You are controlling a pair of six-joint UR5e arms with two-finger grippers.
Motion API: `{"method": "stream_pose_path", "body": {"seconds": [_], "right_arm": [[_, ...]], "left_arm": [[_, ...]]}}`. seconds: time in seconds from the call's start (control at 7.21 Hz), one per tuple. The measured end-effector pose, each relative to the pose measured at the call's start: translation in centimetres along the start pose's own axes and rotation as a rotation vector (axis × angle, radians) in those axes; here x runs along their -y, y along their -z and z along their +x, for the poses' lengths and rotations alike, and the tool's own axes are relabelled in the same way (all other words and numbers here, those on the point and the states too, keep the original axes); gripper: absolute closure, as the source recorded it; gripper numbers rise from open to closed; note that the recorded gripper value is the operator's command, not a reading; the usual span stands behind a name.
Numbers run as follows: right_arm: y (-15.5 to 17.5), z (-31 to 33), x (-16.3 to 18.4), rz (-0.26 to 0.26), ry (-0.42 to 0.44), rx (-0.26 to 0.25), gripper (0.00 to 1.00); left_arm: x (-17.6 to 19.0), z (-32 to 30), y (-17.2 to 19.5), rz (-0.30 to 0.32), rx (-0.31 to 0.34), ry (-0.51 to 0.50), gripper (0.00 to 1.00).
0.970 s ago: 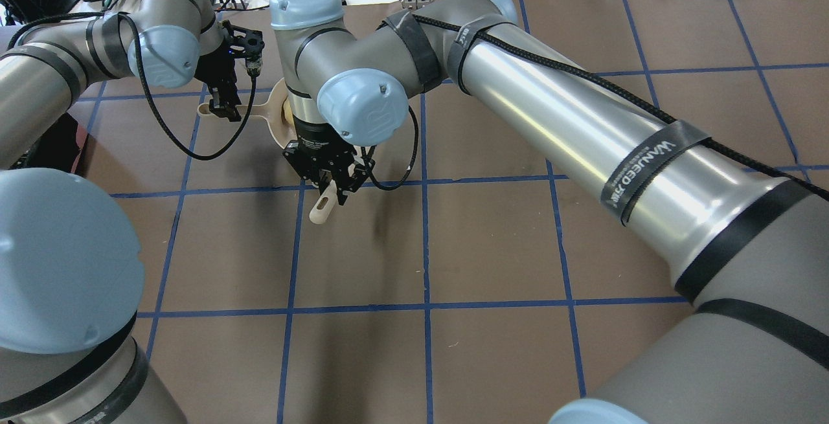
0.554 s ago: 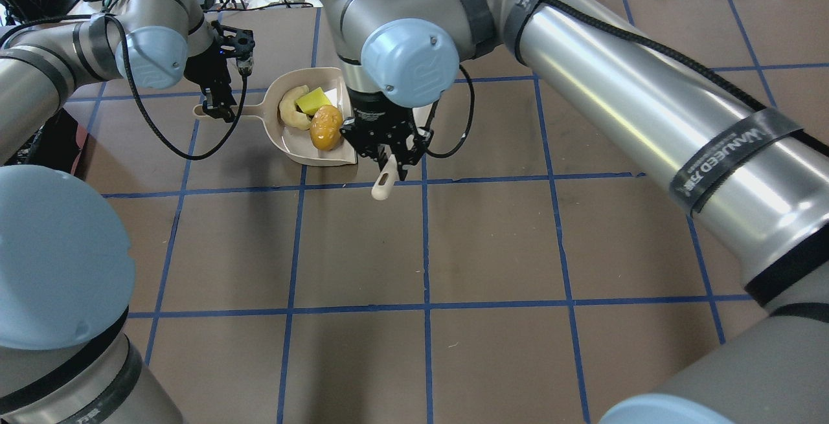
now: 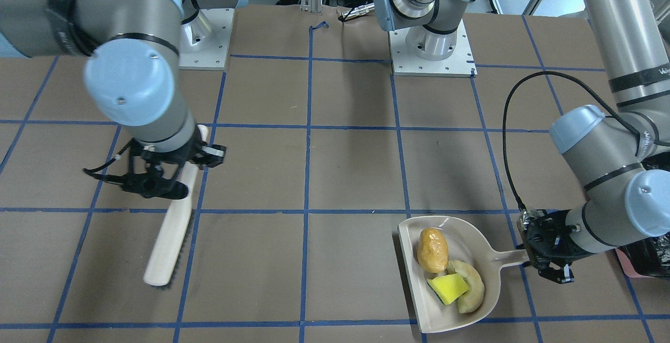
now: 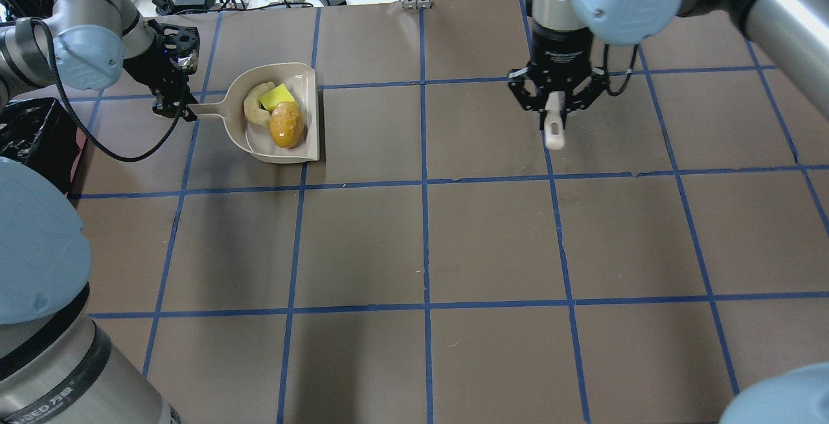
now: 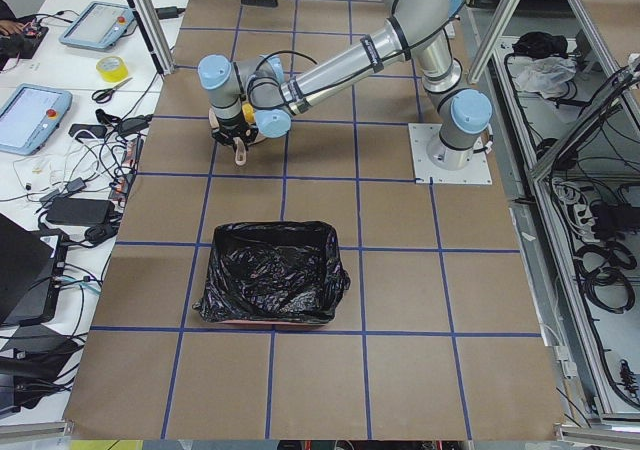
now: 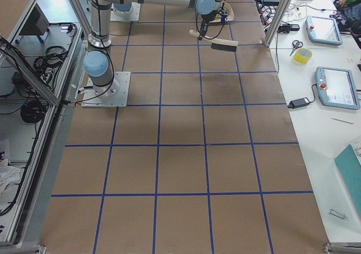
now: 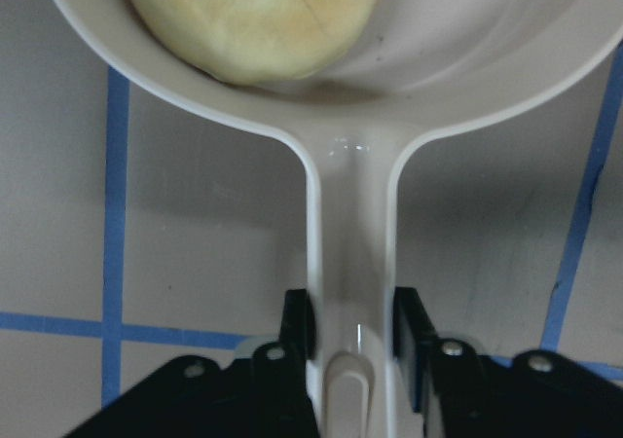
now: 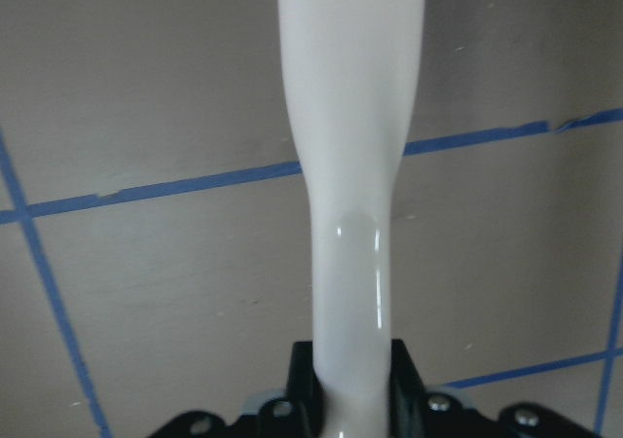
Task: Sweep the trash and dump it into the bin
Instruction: 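Lift the dustpan toward the bin with the left gripper while the right returns the brush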
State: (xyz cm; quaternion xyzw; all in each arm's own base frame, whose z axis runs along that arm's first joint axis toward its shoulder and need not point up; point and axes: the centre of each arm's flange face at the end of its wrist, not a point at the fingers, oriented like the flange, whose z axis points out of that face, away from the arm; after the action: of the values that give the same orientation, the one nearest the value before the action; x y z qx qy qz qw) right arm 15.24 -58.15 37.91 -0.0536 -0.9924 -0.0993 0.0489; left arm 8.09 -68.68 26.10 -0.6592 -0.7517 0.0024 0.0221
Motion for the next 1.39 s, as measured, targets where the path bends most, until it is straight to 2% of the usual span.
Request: {"method": "stream_pose_path", "body": {"seconds": [0.42,0.69,0.97,1.25,1.39], "right_arm": [[-1.5,13.0,2.4,0.073,0.114,0.028,1.0],[-4.7,16.7,3.1,0.134,0.174,0.025,1.0],[-8.3,18.8,3.5,0.17,0.197,0.017,1.0],[-11.0,19.8,4.1,0.147,0.156,0.027,1.0],[-11.8,19.9,4.4,0.133,0.12,0.034,1.0]], "left_arm": [[-5.3,0.5,2.1,0.023,-0.008,-0.014,1.0],[-9.9,1.2,6.0,0.064,-0.025,0.015,1.0],[-17.5,2.0,11.0,0.093,-0.043,0.059,1.0],[-27.0,3.9,14.8,0.092,-0.029,0.066,1.0],[-31.0,5.1,16.3,0.073,-0.019,0.058,1.0]]}}
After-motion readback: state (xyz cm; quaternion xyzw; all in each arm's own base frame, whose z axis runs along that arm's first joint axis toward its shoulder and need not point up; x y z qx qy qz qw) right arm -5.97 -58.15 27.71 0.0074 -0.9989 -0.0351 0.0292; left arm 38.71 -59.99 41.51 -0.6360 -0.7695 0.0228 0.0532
